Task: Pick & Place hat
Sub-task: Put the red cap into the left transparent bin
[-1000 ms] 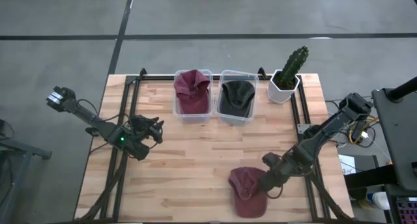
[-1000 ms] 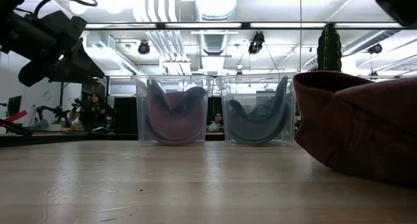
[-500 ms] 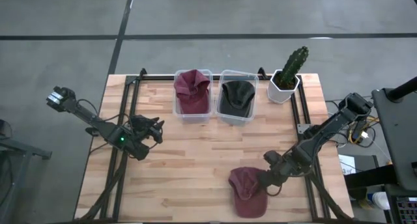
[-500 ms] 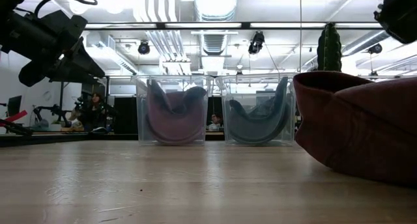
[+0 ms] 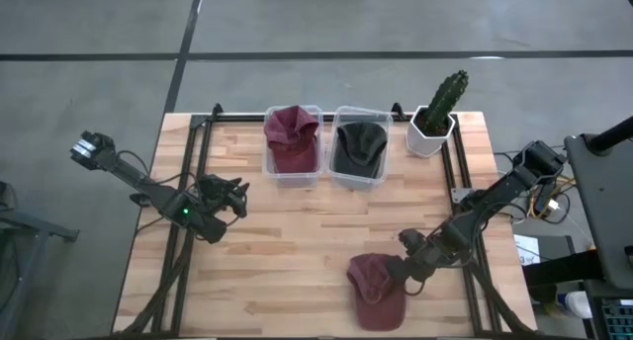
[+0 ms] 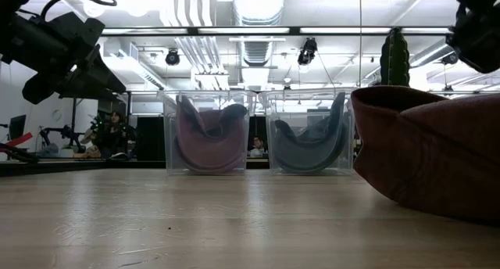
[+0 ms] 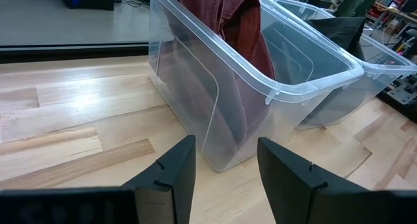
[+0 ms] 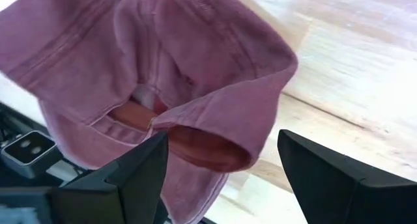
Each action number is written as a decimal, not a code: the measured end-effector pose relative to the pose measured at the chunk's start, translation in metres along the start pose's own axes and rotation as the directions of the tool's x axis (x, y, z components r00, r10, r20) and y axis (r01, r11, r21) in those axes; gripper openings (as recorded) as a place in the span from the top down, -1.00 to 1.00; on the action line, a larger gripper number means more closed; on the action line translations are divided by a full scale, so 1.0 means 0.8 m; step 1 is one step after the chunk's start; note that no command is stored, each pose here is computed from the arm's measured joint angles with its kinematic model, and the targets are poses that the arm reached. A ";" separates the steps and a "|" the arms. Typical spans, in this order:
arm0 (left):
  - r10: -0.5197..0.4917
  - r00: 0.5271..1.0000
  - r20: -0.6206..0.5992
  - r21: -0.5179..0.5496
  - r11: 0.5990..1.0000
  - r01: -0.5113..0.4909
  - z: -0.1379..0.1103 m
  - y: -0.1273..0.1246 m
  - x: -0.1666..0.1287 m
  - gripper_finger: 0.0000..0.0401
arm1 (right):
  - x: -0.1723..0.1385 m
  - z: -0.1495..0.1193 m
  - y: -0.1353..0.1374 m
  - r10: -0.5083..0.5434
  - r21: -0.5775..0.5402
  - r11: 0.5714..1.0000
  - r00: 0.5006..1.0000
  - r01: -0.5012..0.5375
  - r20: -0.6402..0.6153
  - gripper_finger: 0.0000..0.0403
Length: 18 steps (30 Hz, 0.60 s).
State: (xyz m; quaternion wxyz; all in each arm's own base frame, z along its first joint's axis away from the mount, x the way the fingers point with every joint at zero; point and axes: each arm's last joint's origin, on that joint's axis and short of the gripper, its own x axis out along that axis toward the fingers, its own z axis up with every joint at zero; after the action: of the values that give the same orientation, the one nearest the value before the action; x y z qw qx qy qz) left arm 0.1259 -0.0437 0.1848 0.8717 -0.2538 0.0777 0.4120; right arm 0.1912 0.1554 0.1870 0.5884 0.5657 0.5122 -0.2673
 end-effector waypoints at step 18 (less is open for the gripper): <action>0.000 1.000 0.000 0.000 1.000 0.000 0.000 0.000 0.000 0.22 | 0.023 0.006 -0.013 0.074 0.066 0.995 0.997 -0.072 -0.023 -0.20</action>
State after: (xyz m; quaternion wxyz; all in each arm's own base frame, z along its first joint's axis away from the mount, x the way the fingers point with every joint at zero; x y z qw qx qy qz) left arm 0.1259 -0.0437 0.1848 0.8717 -0.2539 0.0777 0.4119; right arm 0.1893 0.1535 0.1653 0.5727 0.6061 0.4895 -0.2549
